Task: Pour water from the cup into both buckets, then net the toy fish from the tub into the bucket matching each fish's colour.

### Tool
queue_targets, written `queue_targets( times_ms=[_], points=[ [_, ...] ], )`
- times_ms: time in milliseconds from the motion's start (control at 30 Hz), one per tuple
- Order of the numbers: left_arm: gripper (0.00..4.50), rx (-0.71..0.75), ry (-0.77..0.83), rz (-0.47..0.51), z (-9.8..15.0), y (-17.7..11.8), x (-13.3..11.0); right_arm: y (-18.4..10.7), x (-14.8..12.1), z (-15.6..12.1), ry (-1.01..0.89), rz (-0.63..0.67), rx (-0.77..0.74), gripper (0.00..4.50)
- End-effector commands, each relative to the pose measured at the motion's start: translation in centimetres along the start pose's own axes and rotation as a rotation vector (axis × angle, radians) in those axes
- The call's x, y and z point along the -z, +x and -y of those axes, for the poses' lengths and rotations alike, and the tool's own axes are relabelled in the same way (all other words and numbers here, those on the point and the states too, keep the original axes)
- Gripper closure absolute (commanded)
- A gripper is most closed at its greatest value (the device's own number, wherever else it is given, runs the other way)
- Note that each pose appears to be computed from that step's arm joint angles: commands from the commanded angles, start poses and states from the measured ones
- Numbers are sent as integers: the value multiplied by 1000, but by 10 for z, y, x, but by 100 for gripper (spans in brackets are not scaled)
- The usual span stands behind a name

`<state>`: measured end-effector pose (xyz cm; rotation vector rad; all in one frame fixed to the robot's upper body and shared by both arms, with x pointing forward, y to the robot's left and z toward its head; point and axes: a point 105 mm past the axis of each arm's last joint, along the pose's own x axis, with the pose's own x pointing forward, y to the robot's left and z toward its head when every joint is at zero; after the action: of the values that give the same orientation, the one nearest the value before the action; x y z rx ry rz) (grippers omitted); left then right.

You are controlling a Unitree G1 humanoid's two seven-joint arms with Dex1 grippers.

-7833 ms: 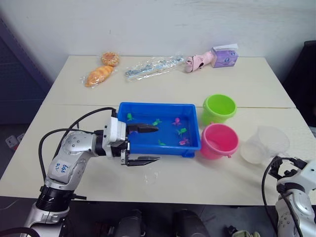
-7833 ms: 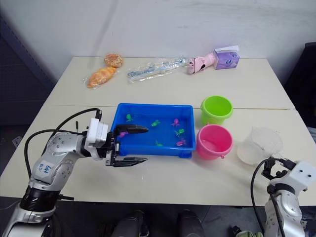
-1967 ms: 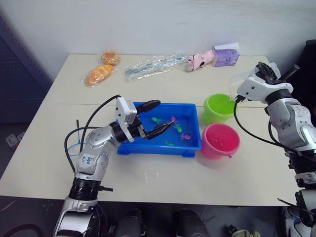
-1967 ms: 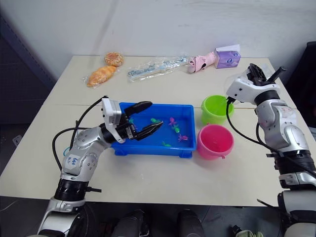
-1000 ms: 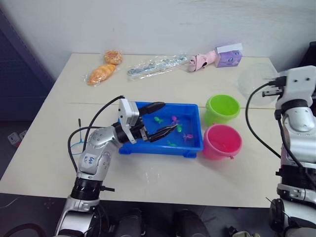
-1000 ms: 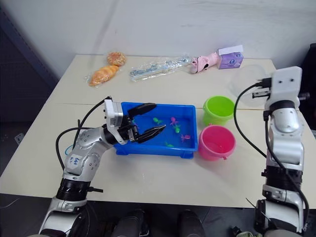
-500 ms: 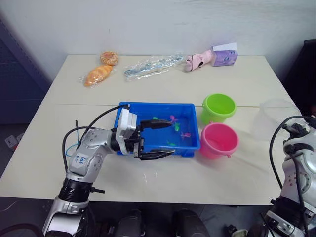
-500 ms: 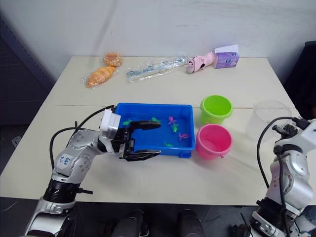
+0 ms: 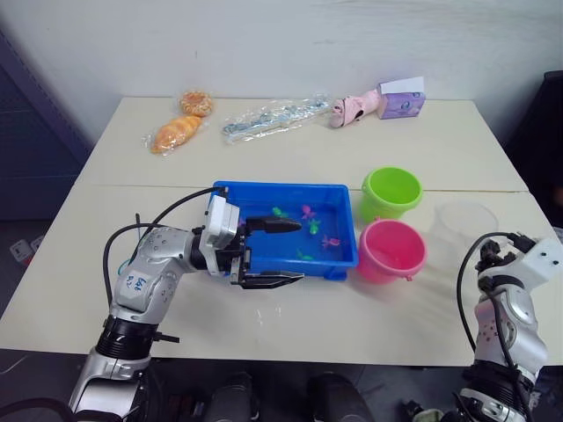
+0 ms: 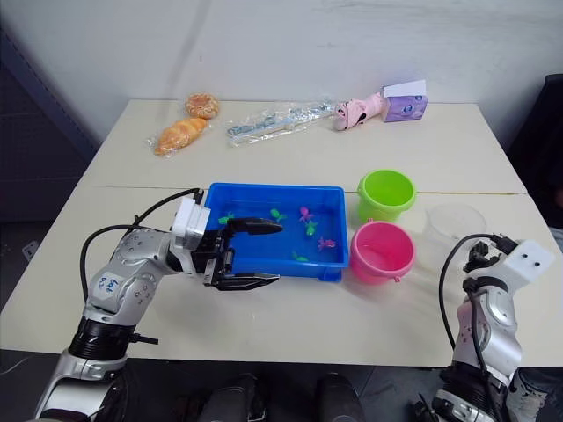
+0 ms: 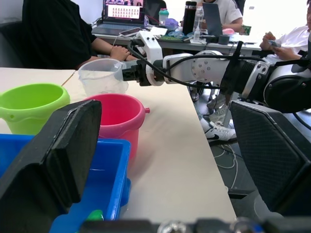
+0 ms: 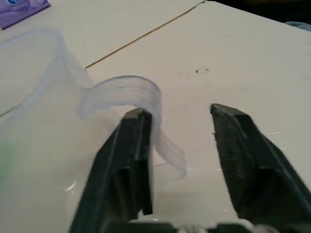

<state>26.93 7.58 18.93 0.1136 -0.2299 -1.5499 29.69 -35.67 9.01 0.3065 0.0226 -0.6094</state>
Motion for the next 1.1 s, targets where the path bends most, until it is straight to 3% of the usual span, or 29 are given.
queue_targets(
  times_ms=[33, 300, 500, 667, 833, 933, 1033, 1100],
  points=[
    [0, -15, 75, -24, 0, -9, -9, -18, -11, 12, -8, 24, 11, 17],
    [0, -163, 48, -167, 0, -67, 11, -79, -17, 33, -77, -49, -73, 6],
    [0, -441, 23, -238, -7, -129, 14, -116, -54, -4, -194, -14, -477, 6],
    [0, -769, 32, -284, -3, -199, 13, -166, -76, -55, -310, 66, -1005, 6],
    [0, -1142, 43, -395, 29, -280, 20, -194, -74, -80, -435, 162, -1346, 6],
    [0, -1309, 38, -493, 60, -319, 28, -197, -74, -92, -461, 234, -1464, 6],
    [0, -1427, -25, -527, 93, -340, 38, -208, -59, -99, -516, 218, -1632, 6],
    [0, -1494, -16, -519, 101, -343, 38, -210, -54, -102, -516, 200, -1698, 6]
  ],
)
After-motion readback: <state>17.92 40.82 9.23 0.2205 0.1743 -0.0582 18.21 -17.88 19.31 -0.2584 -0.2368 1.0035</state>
